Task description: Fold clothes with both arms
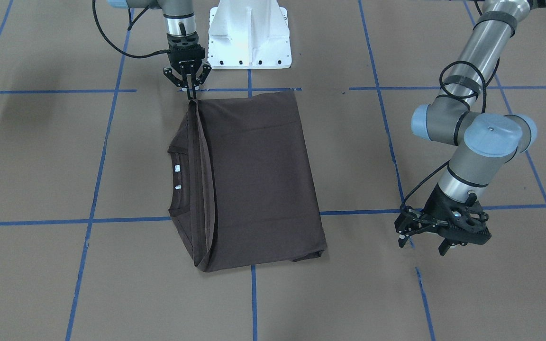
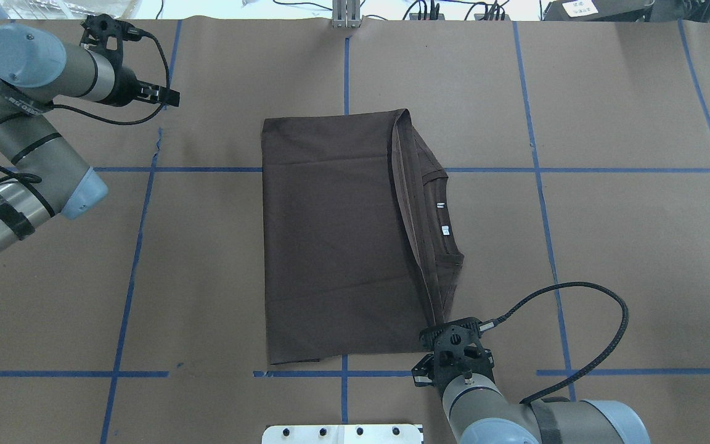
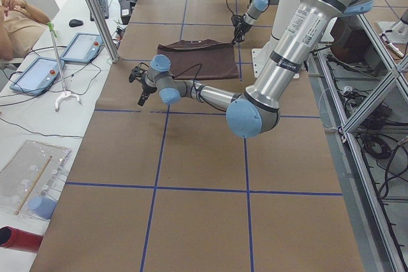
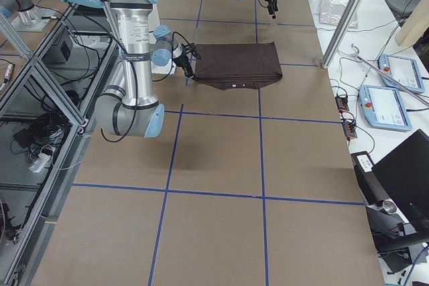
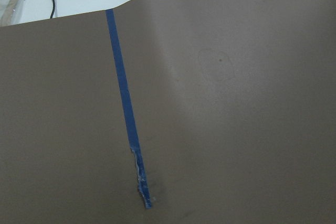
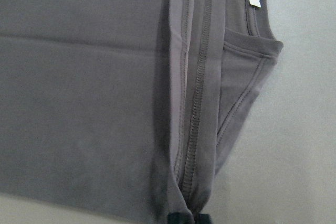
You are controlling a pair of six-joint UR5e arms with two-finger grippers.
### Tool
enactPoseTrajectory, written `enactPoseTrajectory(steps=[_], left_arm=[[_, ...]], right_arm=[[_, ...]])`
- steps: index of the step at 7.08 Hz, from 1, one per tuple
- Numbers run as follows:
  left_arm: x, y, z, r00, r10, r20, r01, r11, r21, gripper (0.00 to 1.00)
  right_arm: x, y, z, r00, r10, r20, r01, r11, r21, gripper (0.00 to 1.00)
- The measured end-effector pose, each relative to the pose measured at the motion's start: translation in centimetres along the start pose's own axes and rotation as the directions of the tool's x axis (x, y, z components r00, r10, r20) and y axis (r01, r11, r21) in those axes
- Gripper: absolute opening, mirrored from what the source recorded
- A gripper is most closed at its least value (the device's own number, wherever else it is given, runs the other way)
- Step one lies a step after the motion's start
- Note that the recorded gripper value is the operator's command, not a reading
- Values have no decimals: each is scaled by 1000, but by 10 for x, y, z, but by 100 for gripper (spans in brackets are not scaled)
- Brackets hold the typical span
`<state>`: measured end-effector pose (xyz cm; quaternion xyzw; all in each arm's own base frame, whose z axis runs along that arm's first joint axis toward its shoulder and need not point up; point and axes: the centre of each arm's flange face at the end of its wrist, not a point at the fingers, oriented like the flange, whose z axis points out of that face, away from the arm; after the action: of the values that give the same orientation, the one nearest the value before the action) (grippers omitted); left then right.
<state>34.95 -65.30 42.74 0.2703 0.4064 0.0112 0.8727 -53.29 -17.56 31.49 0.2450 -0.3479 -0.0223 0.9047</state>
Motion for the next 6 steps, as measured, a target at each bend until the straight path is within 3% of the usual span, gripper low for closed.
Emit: enactPoseTrajectory(steps=[2,3,5,6], left_arm=[[5,-1,-2,1000,3,-8,-3,1000,5,100],[9,0,-3,1000,7,-13,-7,1000,6,100],[15,4,-1,1000,-5,-20,5,1000,-1,100],[20,8,1,1000,-18,-26,18,1000,-6,100]], right_arm=[[4,-31,-35,996,54,76,-53,999,-11,100],[12,-48,-41,994,74,86,-72,997,-21,100],[7,-84,-21,997,51,66,-49,998,-30,100],[0,-101,-2,999,16,28,-14,998,-55,100]])
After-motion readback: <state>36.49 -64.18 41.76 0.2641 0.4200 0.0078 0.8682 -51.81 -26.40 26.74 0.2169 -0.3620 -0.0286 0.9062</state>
